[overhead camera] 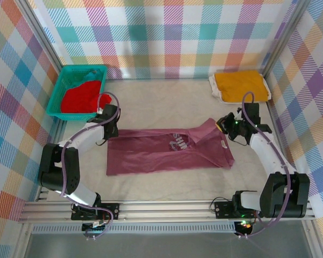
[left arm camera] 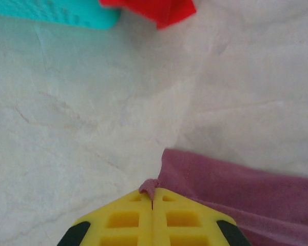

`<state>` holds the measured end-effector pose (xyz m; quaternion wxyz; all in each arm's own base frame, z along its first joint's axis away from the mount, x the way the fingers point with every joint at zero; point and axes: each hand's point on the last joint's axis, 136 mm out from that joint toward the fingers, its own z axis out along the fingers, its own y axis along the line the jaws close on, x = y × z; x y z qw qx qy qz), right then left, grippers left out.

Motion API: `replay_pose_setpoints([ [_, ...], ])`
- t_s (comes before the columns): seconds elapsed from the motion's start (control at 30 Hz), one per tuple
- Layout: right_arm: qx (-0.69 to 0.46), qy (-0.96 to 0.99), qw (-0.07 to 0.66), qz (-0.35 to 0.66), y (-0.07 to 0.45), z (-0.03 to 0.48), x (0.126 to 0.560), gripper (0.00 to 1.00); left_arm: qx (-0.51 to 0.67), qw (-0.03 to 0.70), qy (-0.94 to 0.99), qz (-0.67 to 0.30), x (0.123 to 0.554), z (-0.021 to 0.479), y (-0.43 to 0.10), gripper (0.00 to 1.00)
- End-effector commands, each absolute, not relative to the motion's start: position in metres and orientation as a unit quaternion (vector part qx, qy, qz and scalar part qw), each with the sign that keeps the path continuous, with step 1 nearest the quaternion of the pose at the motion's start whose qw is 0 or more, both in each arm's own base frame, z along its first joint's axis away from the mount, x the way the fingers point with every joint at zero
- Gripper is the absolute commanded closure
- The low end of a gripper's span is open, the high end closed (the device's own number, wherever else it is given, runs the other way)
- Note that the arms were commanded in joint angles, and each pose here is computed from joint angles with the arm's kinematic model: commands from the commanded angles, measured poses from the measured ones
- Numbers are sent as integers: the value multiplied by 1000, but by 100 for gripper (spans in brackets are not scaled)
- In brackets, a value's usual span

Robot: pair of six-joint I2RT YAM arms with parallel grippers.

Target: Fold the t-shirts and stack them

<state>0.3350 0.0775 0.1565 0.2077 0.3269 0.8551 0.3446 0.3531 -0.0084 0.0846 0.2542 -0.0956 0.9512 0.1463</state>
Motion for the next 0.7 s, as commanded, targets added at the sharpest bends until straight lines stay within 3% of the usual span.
replay_pose_setpoints([
  [0.0, 324, 864, 187, 337, 76, 150, 313, 89, -114, 236, 952, 161, 327, 86, -2, 78],
  [0.07, 328, 869, 181, 323, 73, 145, 301, 79, -128, 230, 950, 170, 315, 88, 4, 69],
  [0.13, 331, 873, 188, 305, 67, 145, 291, 75, -133, 233, 950, 160, 306, 93, 3, 66],
  [0.37, 290, 879, 233, 297, 63, 163, 311, 74, -117, 293, 947, 62, 319, 128, -26, 63],
  [0.67, 195, 930, 154, 270, 98, 121, 375, 73, -81, 237, 967, 39, 373, 82, -56, 61],
])
